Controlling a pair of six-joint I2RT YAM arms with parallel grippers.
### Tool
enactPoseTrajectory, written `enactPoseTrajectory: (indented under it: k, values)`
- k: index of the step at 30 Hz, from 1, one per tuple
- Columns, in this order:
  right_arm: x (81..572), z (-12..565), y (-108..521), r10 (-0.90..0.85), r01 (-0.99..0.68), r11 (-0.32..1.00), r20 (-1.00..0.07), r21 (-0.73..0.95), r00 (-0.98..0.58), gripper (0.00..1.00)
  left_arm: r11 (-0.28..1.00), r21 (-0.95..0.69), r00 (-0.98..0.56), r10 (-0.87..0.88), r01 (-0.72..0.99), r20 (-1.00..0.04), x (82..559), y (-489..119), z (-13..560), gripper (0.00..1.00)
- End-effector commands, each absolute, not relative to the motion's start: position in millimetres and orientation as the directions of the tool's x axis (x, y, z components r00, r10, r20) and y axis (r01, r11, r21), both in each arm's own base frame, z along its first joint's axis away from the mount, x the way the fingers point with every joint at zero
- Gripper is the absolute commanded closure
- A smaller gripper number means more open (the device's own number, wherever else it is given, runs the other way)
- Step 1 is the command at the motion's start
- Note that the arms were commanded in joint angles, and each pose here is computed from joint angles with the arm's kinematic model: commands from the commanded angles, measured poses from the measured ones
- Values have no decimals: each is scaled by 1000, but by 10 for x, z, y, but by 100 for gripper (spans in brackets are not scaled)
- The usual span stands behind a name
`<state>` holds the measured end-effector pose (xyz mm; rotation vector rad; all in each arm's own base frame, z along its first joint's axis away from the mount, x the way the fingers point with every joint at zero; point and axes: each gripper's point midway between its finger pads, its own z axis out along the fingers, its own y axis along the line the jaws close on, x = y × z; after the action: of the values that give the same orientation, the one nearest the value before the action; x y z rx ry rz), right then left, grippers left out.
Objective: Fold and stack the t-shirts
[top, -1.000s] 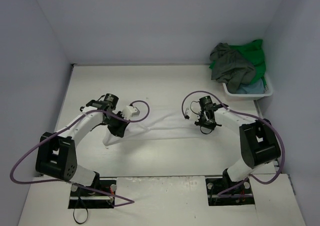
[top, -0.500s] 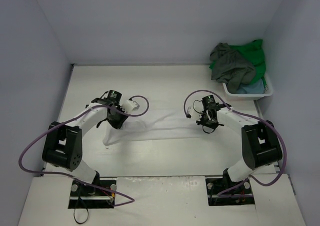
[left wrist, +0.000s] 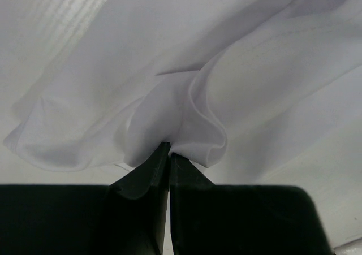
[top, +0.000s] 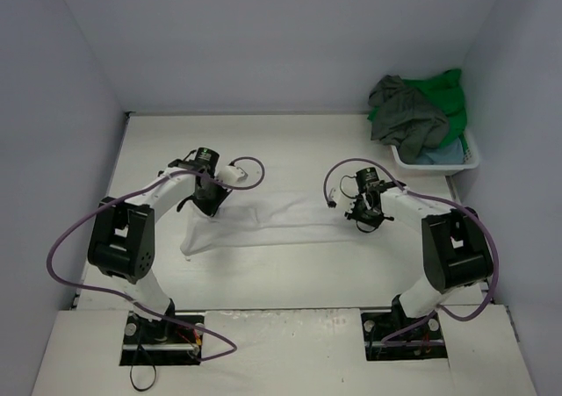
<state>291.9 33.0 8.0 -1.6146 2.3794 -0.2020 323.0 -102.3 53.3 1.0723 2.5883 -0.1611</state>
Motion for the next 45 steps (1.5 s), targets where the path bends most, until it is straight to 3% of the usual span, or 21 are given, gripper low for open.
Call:
enactPoseTrajectory:
  k: [1,15,25,27,28,29,32,33,42,45]
  values:
    - [2980,112,347,-922,-886,385,-151,-258,-356,85,690,-31,-660,678,724,-322,3095,-1062,620,100]
    - [3053,326,355,-914,-863,404,-169,-304,-369,83,661,-33,-655,734,750,-178,2753,-820,758,100]
    - [3128,593,438,-907,-841,418,-212,-343,-364,82,703,-3,-690,698,711,-190,2797,-802,909,100]
    - [3141,638,445,-905,-838,421,-217,-348,-365,82,707,-3,-693,691,707,-205,2828,-826,975,83]
    - [3164,682,470,-904,-834,423,-227,-355,-362,81,705,-20,-691,690,709,-215,2822,-860,1014,63]
    - [3166,705,480,-903,-832,426,-231,-355,-363,81,708,-25,-694,683,705,-227,2821,-880,1055,52]
    - [3180,772,543,-900,-829,428,-247,-361,-358,81,707,-59,-695,670,705,-262,2790,-960,1175,28]
    - [3182,785,557,-899,-827,430,-253,-362,-357,81,708,-69,-697,666,703,-267,2776,-977,1204,24]
    - [3133,803,757,-889,-833,439,-294,-336,-350,86,742,-34,-702,618,670,-355,2822,-1003,1453,23]
    - [3147,783,867,-879,-840,448,-320,-306,-352,91,739,-70,-701,597,670,-390,2779,-1084,1476,31]
